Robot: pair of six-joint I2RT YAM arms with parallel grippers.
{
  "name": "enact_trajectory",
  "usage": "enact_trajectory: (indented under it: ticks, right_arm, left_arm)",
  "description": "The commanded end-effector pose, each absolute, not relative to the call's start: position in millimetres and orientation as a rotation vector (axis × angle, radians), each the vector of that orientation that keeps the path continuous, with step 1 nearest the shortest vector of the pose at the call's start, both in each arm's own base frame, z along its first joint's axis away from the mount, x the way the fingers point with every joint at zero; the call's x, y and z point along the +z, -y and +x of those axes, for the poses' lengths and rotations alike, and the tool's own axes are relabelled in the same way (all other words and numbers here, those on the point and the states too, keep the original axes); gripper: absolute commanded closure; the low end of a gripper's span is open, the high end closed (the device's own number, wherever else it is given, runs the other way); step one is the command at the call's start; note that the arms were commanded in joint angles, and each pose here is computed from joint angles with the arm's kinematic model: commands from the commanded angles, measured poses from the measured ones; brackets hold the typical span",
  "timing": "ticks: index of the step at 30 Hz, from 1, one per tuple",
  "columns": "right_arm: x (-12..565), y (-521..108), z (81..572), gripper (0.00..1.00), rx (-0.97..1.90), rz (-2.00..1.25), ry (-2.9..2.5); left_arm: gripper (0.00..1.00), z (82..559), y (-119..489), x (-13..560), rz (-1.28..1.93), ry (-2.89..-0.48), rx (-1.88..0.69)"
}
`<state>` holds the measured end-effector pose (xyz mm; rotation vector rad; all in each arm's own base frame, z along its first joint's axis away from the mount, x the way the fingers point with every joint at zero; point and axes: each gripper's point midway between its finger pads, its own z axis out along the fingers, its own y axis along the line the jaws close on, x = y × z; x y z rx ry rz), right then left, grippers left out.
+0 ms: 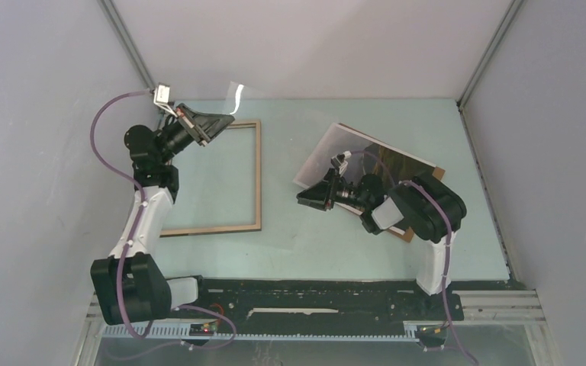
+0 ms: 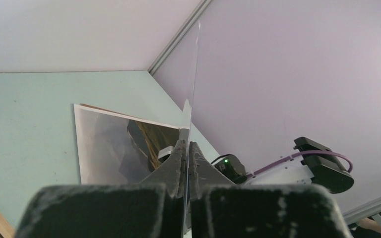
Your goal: Put the photo into the frame
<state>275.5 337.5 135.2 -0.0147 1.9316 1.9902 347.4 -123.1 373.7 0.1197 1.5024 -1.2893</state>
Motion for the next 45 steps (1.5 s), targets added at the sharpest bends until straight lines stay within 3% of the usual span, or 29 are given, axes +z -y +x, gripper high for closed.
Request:
enact_trajectory:
  ticks: [1, 14, 29, 33, 42, 45]
  right_arm:
    - [183, -330, 261, 0.38, 2.044, -0.068, -1.792]
    - [218, -323, 253, 0.51, 2.050, 0.010, -1.691]
    - [240, -335, 252, 0.50, 2.046, 0.236, -1.575]
    - [241, -336, 255, 0.58, 2.039, 0.270, -1.560]
    - [246, -341, 273, 0.89, 2.003, 0.270, -1.518]
    - [247, -347, 284, 1.00, 1.987, 0.235, -1.506]
  left_arm:
    - [1.00, 352, 112, 374, 0.077, -1.475, -1.270]
    - [1.00, 362, 93, 370, -0.049, -1.445, -1.242]
    - [1.00, 374, 60, 362, -0.243, -1.386, -1.241]
    - [1.00, 376, 55, 361, -0.274, -1.374, -1.272]
    - [1.00, 378, 53, 358, -0.295, -1.385, -1.257]
    - [0.89, 384, 47, 347, -0.342, -1.427, -1.206]
